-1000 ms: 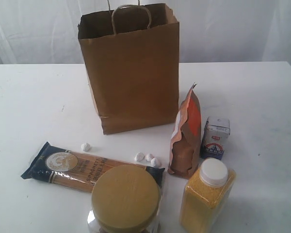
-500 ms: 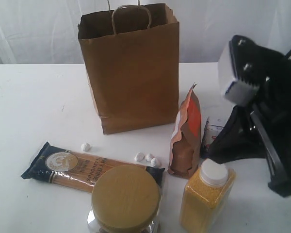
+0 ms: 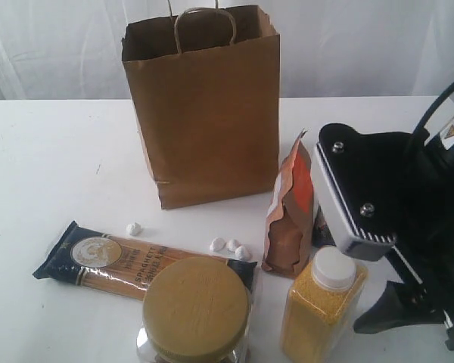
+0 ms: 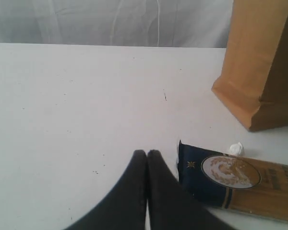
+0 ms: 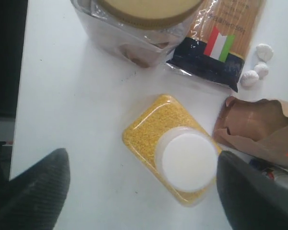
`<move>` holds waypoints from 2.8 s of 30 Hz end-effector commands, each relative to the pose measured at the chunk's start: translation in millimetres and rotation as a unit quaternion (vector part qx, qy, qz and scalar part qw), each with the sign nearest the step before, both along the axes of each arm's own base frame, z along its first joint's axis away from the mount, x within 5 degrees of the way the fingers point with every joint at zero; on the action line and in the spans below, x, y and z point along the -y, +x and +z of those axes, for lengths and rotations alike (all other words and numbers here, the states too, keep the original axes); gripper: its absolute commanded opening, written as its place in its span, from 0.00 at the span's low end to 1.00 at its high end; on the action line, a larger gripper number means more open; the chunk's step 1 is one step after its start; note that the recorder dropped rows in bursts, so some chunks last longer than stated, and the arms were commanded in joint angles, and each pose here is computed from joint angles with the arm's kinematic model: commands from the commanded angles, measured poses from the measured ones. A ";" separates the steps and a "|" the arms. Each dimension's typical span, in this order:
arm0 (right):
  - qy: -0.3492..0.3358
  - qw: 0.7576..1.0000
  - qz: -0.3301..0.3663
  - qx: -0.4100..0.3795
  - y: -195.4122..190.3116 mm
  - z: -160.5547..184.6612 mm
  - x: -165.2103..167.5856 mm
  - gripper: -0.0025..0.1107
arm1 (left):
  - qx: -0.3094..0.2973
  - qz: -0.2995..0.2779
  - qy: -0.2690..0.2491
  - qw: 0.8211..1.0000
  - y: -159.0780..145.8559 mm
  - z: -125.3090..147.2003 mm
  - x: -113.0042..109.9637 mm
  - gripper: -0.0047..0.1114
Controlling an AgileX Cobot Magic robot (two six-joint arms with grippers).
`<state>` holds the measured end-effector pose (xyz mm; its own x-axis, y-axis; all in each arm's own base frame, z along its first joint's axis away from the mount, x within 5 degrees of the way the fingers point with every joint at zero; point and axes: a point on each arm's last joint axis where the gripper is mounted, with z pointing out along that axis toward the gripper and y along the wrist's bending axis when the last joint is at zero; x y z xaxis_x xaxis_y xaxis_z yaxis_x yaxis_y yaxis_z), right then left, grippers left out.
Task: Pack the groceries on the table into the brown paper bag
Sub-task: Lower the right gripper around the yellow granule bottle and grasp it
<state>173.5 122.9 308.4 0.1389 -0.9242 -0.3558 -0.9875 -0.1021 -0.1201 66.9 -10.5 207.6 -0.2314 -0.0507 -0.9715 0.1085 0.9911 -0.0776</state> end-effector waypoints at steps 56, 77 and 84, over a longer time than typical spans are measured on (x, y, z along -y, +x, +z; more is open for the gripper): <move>-0.005 0.999 0.024 -0.042 29.4 -65.9 -21.4 0.37 | -0.024 -0.013 0.022 0.999 -1.1 -18.8 1.2 0.04; -0.007 0.994 -0.054 -0.094 39.5 -85.6 -28.6 0.43 | -0.024 -0.013 0.023 0.999 -1.1 -18.8 1.2 0.04; 0.003 0.975 -0.177 -0.131 36.4 -77.1 -27.0 0.14 | -0.024 -0.013 0.023 0.999 -1.1 -18.8 1.2 0.04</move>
